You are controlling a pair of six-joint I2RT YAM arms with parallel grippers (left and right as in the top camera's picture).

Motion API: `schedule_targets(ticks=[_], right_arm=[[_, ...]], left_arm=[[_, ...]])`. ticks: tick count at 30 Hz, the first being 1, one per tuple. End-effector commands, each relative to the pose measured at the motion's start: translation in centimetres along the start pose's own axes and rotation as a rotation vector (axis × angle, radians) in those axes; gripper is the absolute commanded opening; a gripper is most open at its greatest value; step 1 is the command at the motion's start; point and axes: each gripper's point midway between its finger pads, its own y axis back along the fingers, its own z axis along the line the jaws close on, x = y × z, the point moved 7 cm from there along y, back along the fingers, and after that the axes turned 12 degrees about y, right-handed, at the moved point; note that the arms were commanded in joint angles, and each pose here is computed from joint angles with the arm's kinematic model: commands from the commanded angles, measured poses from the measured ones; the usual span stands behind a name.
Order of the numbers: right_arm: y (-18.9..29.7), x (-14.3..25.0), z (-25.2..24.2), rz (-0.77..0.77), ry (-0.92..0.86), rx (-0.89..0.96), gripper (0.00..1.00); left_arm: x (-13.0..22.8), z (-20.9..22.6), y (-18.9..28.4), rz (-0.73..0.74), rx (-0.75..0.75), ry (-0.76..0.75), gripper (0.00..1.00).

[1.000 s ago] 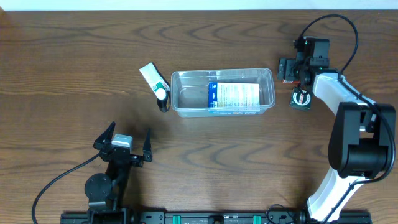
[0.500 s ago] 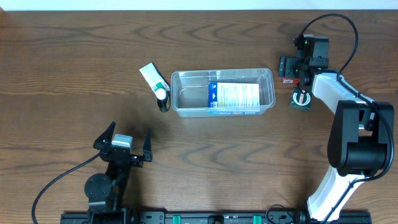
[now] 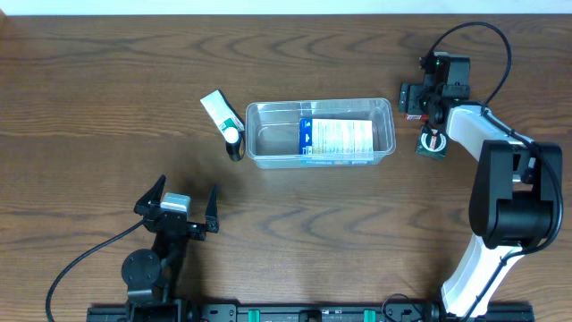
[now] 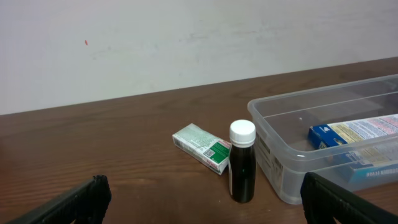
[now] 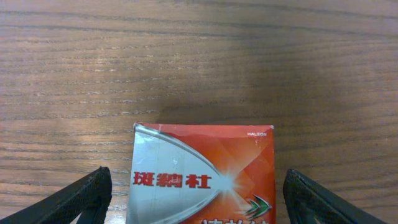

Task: Pack container
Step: 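Carry the red-white box over the container's left end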

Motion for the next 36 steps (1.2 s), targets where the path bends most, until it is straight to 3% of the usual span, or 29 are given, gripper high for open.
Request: schedule_targets(ticks=[1,10,18,22,29,36], right_arm=[[-0.7,0.8,0.4,0.022,0.018,-0.010,0.84],[-1.9,1.9,0.5,0.055,0.007,-0.010,0.80],[-1.9,1.9,0.4,0.056,0.007,0.002,0.62],[-1.7,1.8,0.4,0.052,0.008,0.003,0.47],[0.6,-0.3,-0.2,-0.001,0.012,0.040,0.49],[7.3,-4.2,-0.7,-0.113,0.014,0.059,0.50]], left_arm=[[1.3,0.1,-0.1,0.050,0.002,0.006,0.98],[1.3,0.1,-0.1,0.050,0.002,0.006,0.98],[1.3,0.1,-0.1,0.050,0.002,0.006,0.98],[1.3,0.1,-0.1,0.050,0.002,0.006,0.98],[1.3,0.1,-0.1,0.050,0.002,0.006,0.98],[1.3,0.1,-0.1,0.050,0.002,0.006,0.98]])
